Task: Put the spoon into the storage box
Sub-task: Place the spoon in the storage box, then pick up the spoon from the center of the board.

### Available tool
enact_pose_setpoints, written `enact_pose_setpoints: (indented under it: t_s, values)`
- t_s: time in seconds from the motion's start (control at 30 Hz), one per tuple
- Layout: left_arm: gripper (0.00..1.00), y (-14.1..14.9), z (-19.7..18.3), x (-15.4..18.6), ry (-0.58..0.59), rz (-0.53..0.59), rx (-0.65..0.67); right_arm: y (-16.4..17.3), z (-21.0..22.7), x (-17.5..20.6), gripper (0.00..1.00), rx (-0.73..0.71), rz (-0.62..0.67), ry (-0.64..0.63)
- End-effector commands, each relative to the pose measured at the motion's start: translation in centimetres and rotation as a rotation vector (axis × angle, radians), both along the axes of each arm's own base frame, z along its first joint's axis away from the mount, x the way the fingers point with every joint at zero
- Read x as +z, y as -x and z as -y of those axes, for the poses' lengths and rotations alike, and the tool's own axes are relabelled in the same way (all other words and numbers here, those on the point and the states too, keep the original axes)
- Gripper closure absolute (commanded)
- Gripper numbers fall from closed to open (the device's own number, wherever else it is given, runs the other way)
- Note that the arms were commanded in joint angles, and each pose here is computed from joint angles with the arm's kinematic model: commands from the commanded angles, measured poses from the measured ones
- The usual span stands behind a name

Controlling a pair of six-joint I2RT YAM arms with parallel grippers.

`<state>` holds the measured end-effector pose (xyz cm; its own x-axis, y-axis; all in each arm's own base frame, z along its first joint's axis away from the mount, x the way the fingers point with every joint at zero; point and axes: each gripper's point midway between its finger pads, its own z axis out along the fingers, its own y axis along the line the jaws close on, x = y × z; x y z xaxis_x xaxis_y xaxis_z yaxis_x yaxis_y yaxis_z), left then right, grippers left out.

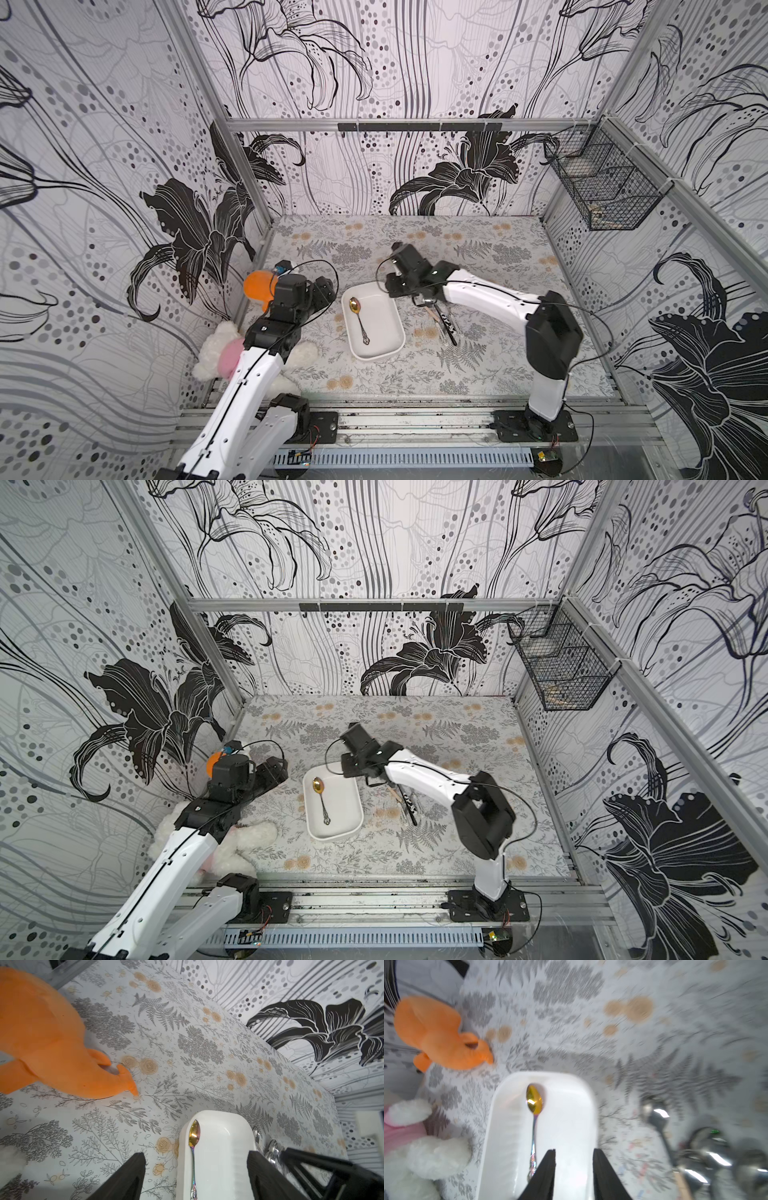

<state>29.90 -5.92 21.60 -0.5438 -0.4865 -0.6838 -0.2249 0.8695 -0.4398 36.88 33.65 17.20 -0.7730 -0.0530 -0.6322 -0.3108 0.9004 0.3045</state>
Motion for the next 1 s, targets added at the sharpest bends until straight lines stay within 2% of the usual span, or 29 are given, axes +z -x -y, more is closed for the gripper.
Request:
enact_pose_setpoints:
  t_s: [0.0, 0.1, 0.2, 0.33, 0.43, 0.57, 0.73, 0.97]
  values:
    - [0.18, -1.3, 4.5, 4.3, -0.024, 0.096, -0.036, -2.8, 6.7, -1.3, 0.65, -0.13, 0.05, 0.045]
    - [0.2, -1.9, 11.2, 4.6, -0.054, 0.077, -0.134, -3.8, 12.2, -3.6, 0.65, -0.236, 0.02, 0.062]
    - [0.2, -2.3, 18.7, 3.6, -0.095, 0.045, -0.243, -4.1, 16.3, -4.3, 0.65, -0.321, 0.027, 0.045]
    - [0.21, -2.4, 27.9, 0.3, -0.145, -0.021, -0.362, -4.4, 20.1, -5.7, 0.65, -0.409, 0.033, 0.108]
    - [0.24, -3.0, 32.2, -3.5, -0.182, -0.1, -0.409, -4.2, 21.5, -6.4, 0.65, -0.447, 0.038, 0.137]
    - [0.26, -3.8, 34.5, -7.2, -0.198, -0.156, -0.421, -3.6, 22.5, -7.4, 0.65, -0.479, 0.034, 0.16]
    - [0.26, -4.2, 34.6, -11.0, -0.258, -0.223, -0.394, -3.4, 23.2, -8.1, 0.65, -0.509, 0.032, 0.182]
    - [0.3, -4.6, 32.5, -12.6, -0.249, -0.238, -0.326, -3.5, 23.1, -8.7, 0.65, -0.509, 0.018, 0.185]
